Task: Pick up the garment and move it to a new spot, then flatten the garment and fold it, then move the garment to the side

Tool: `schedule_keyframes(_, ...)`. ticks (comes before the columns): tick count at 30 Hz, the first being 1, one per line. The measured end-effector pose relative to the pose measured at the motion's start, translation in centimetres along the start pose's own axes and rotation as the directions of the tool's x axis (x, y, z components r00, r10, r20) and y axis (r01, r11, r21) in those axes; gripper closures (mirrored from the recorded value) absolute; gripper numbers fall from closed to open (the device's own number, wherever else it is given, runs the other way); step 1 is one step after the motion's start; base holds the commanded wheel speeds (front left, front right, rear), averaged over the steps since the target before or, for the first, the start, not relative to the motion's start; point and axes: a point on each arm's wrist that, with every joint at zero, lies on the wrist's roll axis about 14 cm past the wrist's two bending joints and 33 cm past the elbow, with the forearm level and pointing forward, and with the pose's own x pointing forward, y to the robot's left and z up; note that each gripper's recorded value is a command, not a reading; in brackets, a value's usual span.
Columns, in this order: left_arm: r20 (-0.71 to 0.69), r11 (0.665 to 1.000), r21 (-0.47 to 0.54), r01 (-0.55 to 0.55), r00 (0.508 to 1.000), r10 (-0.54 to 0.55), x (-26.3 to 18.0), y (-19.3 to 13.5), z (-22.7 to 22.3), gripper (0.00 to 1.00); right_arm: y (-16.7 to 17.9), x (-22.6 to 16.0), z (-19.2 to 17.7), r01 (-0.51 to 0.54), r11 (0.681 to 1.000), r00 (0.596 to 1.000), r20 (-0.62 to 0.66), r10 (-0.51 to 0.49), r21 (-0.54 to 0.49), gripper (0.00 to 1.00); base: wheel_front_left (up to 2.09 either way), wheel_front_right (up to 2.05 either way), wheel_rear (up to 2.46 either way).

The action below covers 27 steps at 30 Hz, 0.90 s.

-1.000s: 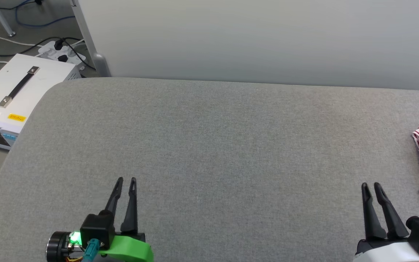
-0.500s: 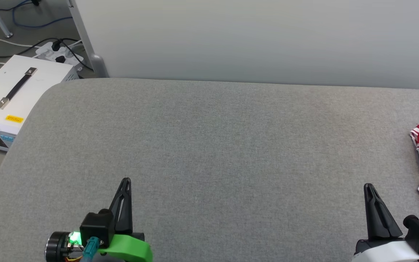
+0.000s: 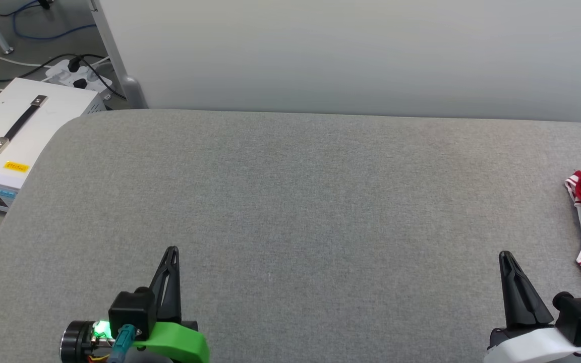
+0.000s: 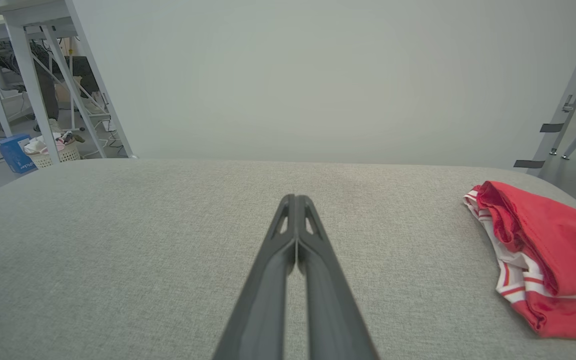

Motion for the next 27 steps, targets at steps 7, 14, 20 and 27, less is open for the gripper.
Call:
schedule_keyframes(7, -0.007, 1.0, 0.0, -0.001, 1.0, 0.001, 0.17, -0.02, 0.0, 1.0, 0.04, 0.06, -0.12, -0.002, 1.0, 1.0, -0.013, 0.002, -0.01, 1.0, 0.0, 0.0, 0.0)
schedule_keyframes(14, -0.017, 1.0, 0.004, -0.001, 1.0, 0.001, 0.28, -0.02, -0.08, 1.0, 0.09, 0.17, -0.15, -0.004, 1.0, 1.0, -0.022, 0.004, -0.018, 1.0, 0.0, 0.0, 0.0)
schedule_keyframes(20, -0.026, 1.0, 0.007, 0.0, 1.0, 0.001, 0.38, -0.03, -0.14, 1.0, 0.13, 0.32, -0.12, -0.006, 1.0, 1.0, -0.028, 0.006, -0.025, 1.0, 0.0, 0.0, 0.0)
schedule_keyframes(27, -0.033, 1.0, 0.005, 0.0, 0.999, 0.0, 0.54, -0.08, -0.13, 1.0, 0.15, 0.43, -0.15, -0.008, 0.999, 0.999, -0.036, 0.007, -0.033, 1.0, 0.0, 0.0, 0.0)
